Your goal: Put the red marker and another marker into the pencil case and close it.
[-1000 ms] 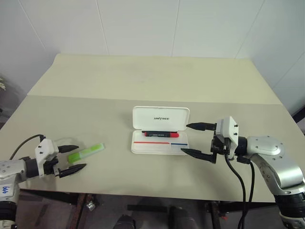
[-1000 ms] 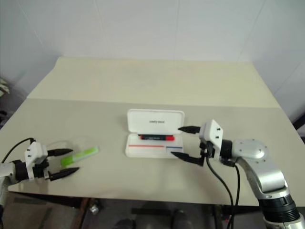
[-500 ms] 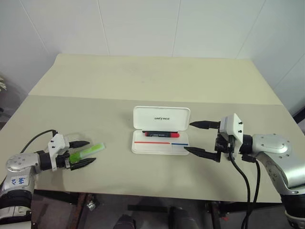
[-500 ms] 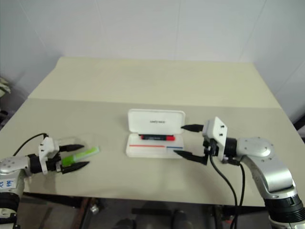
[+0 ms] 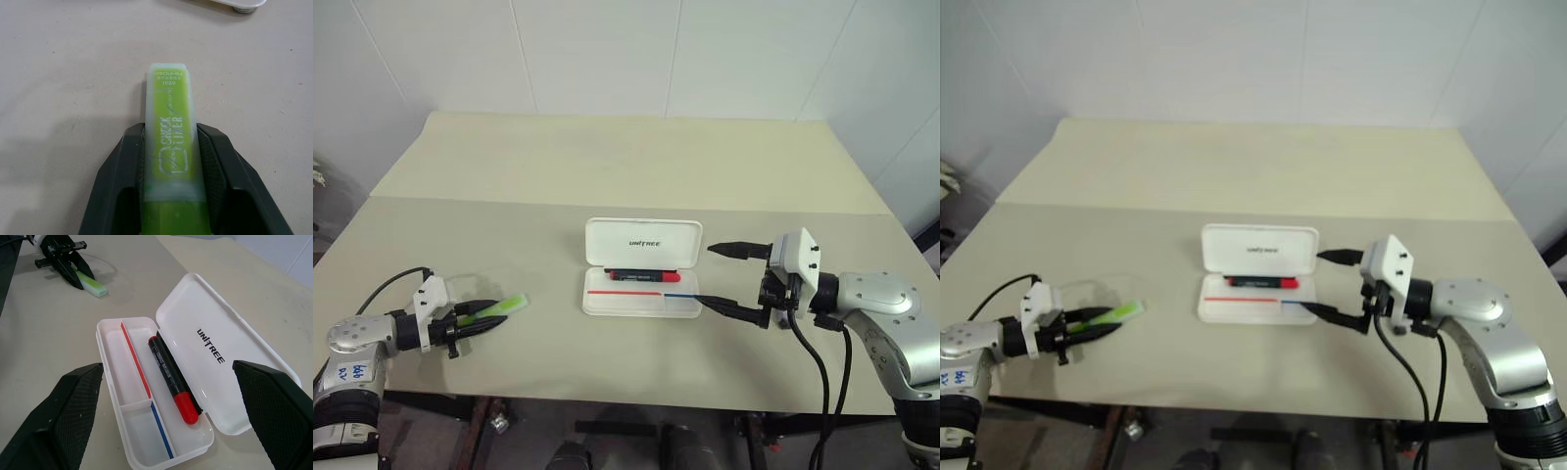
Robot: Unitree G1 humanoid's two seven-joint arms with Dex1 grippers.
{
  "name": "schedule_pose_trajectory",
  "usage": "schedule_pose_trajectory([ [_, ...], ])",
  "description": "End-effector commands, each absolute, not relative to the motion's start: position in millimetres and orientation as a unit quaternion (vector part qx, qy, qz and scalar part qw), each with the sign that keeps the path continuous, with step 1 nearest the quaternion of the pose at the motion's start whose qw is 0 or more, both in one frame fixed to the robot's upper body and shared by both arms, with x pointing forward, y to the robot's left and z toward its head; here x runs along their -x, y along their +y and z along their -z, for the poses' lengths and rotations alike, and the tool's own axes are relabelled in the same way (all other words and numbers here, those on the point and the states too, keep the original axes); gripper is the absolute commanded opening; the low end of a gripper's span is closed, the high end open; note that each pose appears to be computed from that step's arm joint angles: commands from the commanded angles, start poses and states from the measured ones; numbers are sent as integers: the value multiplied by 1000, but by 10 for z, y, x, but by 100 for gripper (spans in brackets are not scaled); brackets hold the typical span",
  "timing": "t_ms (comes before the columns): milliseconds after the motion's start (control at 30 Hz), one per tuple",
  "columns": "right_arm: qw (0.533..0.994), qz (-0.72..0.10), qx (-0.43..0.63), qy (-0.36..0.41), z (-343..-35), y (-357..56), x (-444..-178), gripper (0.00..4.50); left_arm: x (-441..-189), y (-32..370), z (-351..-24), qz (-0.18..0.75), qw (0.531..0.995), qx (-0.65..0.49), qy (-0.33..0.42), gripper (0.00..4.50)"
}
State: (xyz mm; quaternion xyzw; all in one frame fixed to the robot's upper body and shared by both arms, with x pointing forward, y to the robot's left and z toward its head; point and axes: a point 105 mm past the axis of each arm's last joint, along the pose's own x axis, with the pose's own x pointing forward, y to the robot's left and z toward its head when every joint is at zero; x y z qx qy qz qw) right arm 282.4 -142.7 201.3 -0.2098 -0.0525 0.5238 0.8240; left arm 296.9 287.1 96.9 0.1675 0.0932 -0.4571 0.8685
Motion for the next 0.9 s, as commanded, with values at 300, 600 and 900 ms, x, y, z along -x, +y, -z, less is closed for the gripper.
schedule_pose_trajectory([
  [300, 804, -552, 201, -90, -2156, -1331, -2792, 450, -3004, 2377, -1506, 533, 821, -204, 16, 111],
  [600, 801, -560, 193, -86, -2062, -1277, -2752, 450, -3111, 1768, -1758, 596, 772, -221, -19, 111],
  [900, 813, -543, 191, -87, -2038, -1289, -2732, 450, -3160, 1238, -1668, 642, 726, -246, 23, 111],
])
